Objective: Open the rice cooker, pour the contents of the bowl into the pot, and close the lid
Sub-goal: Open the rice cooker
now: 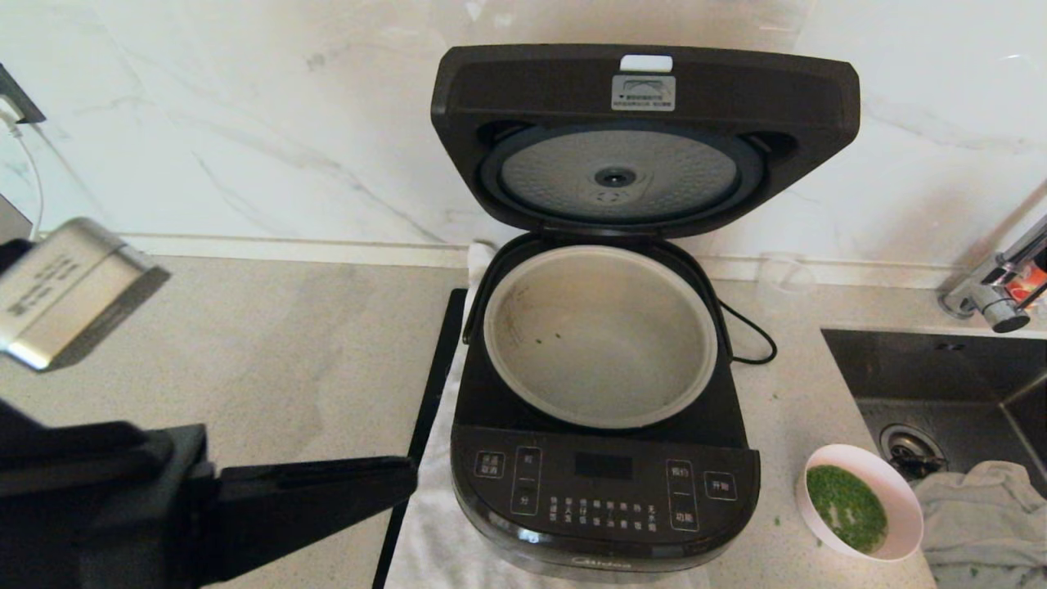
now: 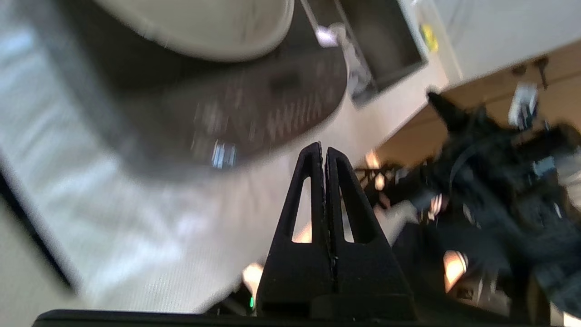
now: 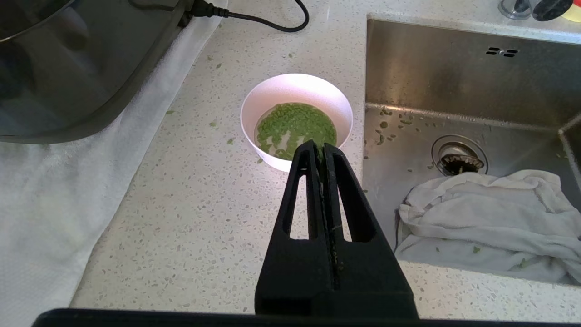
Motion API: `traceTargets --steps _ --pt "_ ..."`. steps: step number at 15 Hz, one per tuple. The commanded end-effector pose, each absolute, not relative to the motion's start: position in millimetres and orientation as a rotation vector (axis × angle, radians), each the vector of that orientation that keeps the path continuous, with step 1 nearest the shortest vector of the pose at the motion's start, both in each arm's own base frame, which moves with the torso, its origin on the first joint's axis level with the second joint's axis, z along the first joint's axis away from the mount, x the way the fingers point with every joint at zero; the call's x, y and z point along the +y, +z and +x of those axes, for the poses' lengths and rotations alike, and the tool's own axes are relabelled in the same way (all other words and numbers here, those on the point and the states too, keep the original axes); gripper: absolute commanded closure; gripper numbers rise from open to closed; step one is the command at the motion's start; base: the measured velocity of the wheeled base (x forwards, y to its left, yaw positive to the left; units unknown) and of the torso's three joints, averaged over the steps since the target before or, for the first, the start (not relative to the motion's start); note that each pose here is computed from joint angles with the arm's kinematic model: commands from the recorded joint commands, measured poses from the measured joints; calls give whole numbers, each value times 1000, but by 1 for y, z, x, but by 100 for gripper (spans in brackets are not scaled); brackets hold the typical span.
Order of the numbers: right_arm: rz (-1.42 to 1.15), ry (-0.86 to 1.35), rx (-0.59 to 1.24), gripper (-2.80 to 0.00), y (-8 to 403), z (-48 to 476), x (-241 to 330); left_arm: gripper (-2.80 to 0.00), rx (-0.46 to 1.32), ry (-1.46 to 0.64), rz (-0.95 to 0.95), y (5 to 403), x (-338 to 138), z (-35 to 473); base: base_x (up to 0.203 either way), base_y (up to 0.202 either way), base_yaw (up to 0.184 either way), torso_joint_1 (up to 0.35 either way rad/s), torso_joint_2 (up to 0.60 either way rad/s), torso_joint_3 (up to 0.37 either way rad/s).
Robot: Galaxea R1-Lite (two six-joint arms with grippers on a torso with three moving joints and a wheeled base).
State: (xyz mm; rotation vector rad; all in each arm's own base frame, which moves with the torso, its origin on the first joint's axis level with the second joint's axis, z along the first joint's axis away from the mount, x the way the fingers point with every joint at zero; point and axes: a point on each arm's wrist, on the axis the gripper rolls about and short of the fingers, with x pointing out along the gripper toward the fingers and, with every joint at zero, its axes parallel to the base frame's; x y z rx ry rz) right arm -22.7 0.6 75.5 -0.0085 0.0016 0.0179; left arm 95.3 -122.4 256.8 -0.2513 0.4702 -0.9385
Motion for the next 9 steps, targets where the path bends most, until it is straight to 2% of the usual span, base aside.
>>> traceTargets --steps 1,5,9 --pt "-9 18 3 0 76 -23 1 0 497 -931 -241 247 -156 123 0 0 0 0 0 0" --pt "-9 18 3 0 76 -23 1 0 444 -923 -255 259 -187 148 0 0 0 0 0 0" --pt "-9 18 3 0 76 -23 1 0 316 -891 -306 262 -216 173 0 0 0 0 0 0"
